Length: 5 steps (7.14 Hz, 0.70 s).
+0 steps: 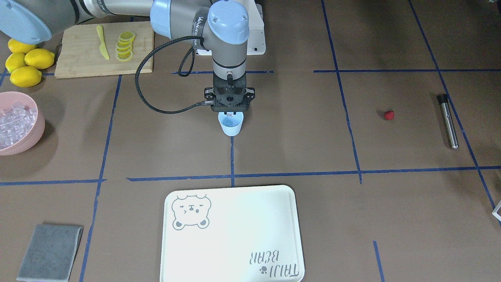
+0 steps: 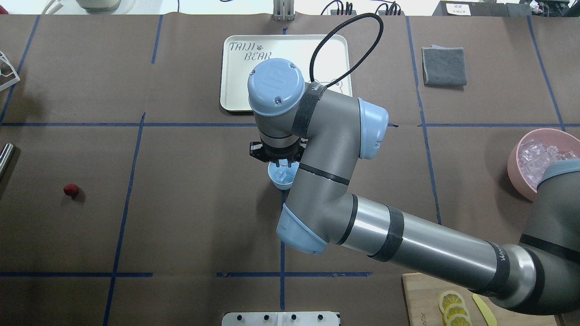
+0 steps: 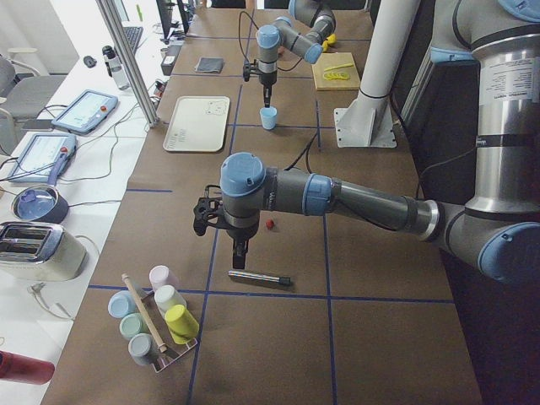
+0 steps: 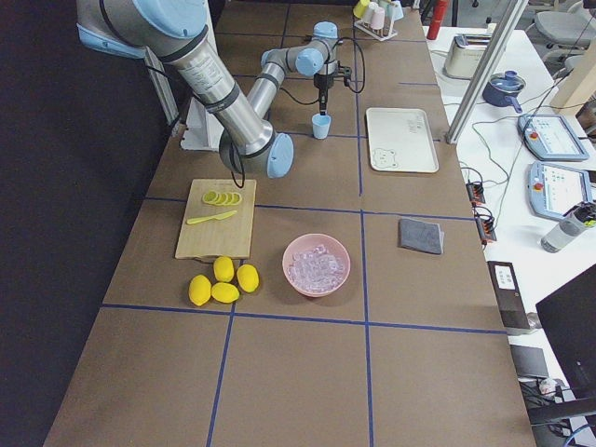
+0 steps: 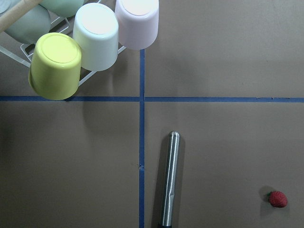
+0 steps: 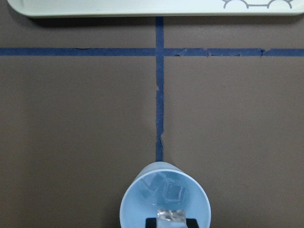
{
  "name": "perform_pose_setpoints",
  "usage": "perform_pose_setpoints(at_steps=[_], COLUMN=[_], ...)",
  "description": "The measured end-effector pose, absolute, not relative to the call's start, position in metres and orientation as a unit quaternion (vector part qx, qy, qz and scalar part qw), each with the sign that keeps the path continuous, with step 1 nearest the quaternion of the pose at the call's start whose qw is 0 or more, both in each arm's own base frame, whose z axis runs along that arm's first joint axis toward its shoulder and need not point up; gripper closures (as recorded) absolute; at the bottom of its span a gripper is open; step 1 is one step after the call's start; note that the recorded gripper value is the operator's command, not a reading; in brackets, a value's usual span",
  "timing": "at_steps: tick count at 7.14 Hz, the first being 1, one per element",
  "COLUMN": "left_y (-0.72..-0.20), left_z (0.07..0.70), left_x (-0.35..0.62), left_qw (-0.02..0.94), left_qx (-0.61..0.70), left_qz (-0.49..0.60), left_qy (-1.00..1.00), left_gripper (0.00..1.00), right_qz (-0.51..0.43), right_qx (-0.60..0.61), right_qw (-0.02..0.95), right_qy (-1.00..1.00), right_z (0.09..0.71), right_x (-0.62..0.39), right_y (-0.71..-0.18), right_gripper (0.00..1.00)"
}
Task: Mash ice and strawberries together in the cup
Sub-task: 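Lower the right gripper into the cup and open it to drop the ice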
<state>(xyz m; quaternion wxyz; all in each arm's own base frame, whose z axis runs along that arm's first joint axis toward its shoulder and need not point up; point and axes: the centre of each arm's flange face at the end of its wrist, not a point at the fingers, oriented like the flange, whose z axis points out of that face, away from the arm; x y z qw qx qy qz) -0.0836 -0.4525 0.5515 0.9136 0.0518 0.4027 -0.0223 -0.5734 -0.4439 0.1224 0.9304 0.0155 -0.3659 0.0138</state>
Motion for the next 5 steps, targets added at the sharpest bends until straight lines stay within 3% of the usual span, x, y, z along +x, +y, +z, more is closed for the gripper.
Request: perform_pose_setpoints(at_steps=[2,4,5], left_y=[-0.4524,-0.4526,-0.4526], left_z=[0.5511,0.5517,0.5520], left_x=[-0.0836,-0.0837,-0.0837], left_qw=[0.914,0.914,0.914], left_qx=[0.052,0.052,0.052], left_qz=[-0.022,-0.022,-0.022], left_qy=[0.403,0.402,0.402], left_gripper=[0.00,0.00,0.00], right_qz=[0.013,0.013,0.013], right_qx=[0.014,0.014,0.014], right_qw=[0.931,0.931,0.931], right_qy=[-0.366,-0.366,-0.366], right_z=[0.1220,0.1223,0.1223], right_x=[-0.5766,-0.5772,-0.5772], right_y=[-0.4427,-0.4424,-0.4423], right_gripper=[0.86,0.64,0.59])
